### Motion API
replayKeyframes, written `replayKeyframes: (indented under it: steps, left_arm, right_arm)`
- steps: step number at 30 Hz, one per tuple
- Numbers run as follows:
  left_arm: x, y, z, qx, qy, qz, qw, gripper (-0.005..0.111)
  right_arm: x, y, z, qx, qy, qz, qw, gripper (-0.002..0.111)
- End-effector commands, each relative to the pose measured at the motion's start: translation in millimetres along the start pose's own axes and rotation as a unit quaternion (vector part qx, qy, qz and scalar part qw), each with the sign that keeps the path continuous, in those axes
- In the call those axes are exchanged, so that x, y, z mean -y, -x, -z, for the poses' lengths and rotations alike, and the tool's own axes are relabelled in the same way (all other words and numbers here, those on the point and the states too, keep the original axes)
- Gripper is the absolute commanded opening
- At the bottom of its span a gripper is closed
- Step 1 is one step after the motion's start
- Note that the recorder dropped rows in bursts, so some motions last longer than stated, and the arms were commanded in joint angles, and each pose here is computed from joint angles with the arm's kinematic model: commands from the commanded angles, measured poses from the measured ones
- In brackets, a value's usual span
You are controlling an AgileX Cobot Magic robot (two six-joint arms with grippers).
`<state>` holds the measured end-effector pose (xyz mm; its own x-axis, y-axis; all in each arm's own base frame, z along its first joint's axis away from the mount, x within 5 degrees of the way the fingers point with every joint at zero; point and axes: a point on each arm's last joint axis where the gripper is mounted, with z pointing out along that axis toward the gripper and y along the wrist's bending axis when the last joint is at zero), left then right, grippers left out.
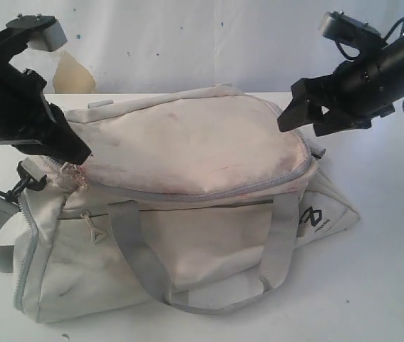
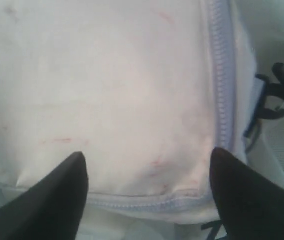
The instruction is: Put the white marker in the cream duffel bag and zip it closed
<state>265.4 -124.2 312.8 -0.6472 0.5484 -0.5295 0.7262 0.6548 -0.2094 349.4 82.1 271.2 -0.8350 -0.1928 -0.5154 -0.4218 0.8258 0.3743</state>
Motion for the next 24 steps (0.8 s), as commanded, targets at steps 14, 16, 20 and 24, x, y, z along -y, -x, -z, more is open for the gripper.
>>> replayKeyframes:
  steps: [14,16,20,24]
  left_arm:
    - [6.0,8,5,0.043,-0.03,0.178,0.983,0.0]
    - [5.5,8,5,0.043,-0.031,0.215,0.975,0.0]
    - [4.5,8,6,0.046,-0.027,0.247,0.967,0.0]
    - [-5.8,1,13,0.034,-0.042,0.281,0.958,0.0]
  right_arm:
    - [-108,-14,-42,0.021,0.126,0.269,0.955,0.062]
    - [-121,-21,-50,0.021,0.133,0.299,0.945,0.062]
    - [-138,-32,-63,0.032,0.116,0.329,0.936,0.062]
    - [-152,-40,-69,0.037,0.116,0.376,0.919,0.06]
